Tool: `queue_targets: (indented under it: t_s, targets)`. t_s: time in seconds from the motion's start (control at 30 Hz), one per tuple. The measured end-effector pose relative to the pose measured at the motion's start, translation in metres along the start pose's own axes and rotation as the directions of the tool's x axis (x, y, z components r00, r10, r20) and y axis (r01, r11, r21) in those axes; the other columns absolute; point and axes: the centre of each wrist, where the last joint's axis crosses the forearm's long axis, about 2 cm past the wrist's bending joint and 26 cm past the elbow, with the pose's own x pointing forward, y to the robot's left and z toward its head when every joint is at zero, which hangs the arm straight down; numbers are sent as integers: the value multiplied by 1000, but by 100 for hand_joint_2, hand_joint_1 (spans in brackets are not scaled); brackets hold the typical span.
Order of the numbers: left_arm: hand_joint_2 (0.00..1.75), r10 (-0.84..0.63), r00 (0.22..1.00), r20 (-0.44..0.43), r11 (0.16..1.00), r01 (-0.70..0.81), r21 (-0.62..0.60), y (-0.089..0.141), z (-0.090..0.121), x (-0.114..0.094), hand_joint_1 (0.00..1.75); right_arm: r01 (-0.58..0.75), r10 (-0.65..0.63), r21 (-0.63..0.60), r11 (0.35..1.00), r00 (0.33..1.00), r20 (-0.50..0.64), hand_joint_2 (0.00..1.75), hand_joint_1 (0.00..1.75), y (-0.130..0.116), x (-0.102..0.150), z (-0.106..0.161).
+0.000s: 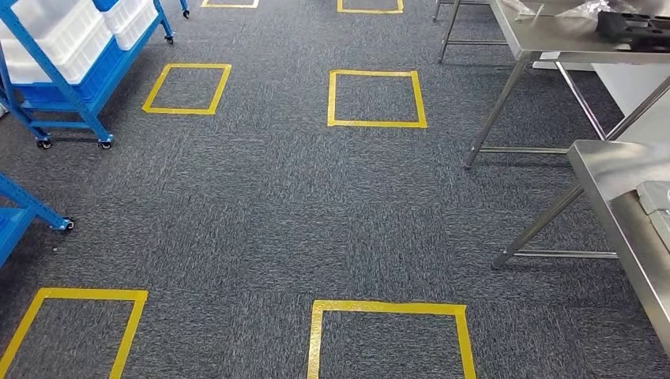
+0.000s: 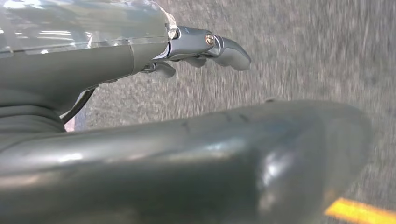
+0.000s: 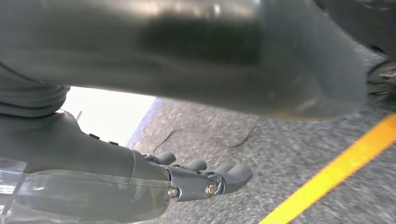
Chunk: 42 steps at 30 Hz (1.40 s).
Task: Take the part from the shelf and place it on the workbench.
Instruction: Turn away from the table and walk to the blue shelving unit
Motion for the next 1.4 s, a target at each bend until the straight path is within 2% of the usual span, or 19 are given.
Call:
queue_targets:
  t_s: [0.1, 0.37, 0.67, 1.4]
  targets:
    - [0, 41, 998, 54, 999, -42, 23, -4, 3, -5, 0, 63, -63, 11, 998, 998, -24, 0, 0, 3, -5, 0]
    - [0, -41, 987, 152, 999, 46, -30, -14, 10, -19, 0, 187, -186, 23, 982, 982, -43, 0, 0, 9, -10, 1]
    - [0, -31, 988, 153, 996, 42, -73, -14, 11, -23, 0, 249, -246, 44, 968, 967, -62, 0, 0, 16, -14, 1]
    - [0, -10, 992, 122, 999, 14, -37, -13, 11, -22, 0, 296, -292, 66, 953, 954, -63, 0, 0, 22, -18, 2]
